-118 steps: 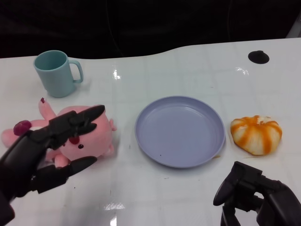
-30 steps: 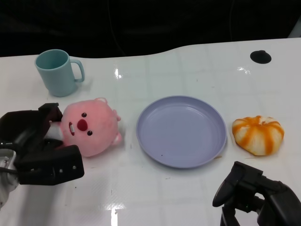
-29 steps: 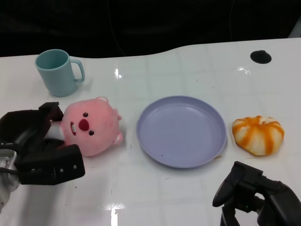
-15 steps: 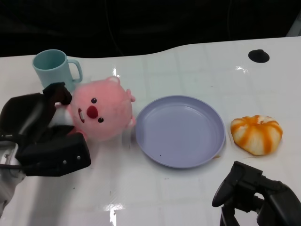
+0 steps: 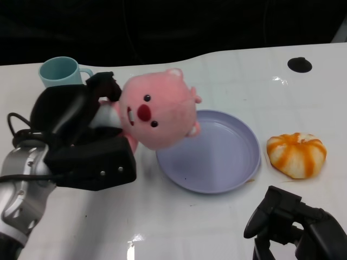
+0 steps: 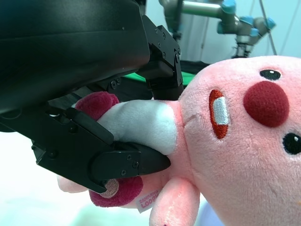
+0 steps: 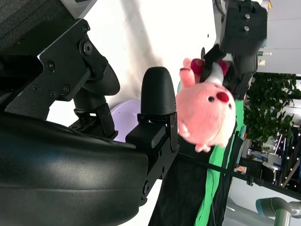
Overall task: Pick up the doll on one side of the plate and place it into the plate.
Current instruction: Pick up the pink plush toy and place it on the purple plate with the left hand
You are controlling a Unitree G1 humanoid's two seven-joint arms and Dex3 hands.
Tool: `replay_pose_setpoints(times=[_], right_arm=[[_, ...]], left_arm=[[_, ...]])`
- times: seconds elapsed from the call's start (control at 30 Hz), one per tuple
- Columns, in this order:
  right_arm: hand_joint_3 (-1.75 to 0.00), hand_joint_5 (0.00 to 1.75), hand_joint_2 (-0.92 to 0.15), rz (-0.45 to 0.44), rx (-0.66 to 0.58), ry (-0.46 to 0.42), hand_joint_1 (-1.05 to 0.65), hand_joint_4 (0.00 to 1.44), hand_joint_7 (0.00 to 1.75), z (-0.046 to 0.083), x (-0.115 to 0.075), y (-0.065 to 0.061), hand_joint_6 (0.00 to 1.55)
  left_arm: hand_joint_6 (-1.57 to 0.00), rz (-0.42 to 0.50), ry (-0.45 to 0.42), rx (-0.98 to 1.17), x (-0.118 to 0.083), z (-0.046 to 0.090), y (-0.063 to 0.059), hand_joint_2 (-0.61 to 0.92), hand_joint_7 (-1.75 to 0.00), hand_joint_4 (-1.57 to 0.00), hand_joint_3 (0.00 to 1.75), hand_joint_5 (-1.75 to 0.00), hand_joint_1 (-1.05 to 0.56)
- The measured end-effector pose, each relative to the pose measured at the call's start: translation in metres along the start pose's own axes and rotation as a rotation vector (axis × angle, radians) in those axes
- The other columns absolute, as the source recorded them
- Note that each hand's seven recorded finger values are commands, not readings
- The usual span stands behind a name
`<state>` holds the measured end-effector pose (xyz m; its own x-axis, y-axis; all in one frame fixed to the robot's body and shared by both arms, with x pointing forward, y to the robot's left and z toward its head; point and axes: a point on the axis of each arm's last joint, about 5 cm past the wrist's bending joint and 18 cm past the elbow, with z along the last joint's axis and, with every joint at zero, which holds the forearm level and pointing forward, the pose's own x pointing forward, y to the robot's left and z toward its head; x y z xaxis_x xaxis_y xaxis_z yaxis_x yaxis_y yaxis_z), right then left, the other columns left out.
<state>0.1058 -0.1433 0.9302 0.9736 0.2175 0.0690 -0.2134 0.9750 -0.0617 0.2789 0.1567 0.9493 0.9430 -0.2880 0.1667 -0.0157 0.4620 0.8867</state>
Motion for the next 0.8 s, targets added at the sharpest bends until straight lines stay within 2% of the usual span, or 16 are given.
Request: replay_pose_setpoints(times=[0.13, 0.33, 0.53, 0.8], right_arm=[[-1.38, 1.75, -0.39, 0.004, 0.004, 0.0, 0.07, 0.67, 1.52, 0.0, 0.0, 0.001, 0.61], [-1.37, 1.75, -0.4, 0.01, 0.012, 0.0, 0.08, 0.67, 1.52, 0.0, 0.001, 0.003, 0.61], [-1.39, 1.75, -0.39, 0.013, 0.016, 0.002, 0.08, 0.67, 1.52, 0.0, 0.0, 0.004, 0.61], [-1.39, 1.75, -0.38, 0.018, 0.018, 0.002, 0.06, 0.68, 1.52, -0.001, 0.0, 0.005, 0.61]], left_arm=[[-0.69, -0.029, -0.034, -0.02, 0.009, 0.017, -0.004, 0.4, -1.75, -0.93, 1.14, -1.75, -0.19], [-0.7, -0.08, -0.061, -0.051, 0.021, 0.036, -0.013, 0.39, -1.75, -0.93, 1.14, -1.75, -0.16], [-0.7, -0.129, -0.062, -0.086, 0.03, 0.046, -0.025, 0.42, -1.75, -0.92, 1.1, -1.75, -0.19], [-0.74, -0.196, -0.087, -0.108, 0.039, 0.062, -0.041, 0.45, -1.75, -0.93, 1.16, -1.75, -0.18]])
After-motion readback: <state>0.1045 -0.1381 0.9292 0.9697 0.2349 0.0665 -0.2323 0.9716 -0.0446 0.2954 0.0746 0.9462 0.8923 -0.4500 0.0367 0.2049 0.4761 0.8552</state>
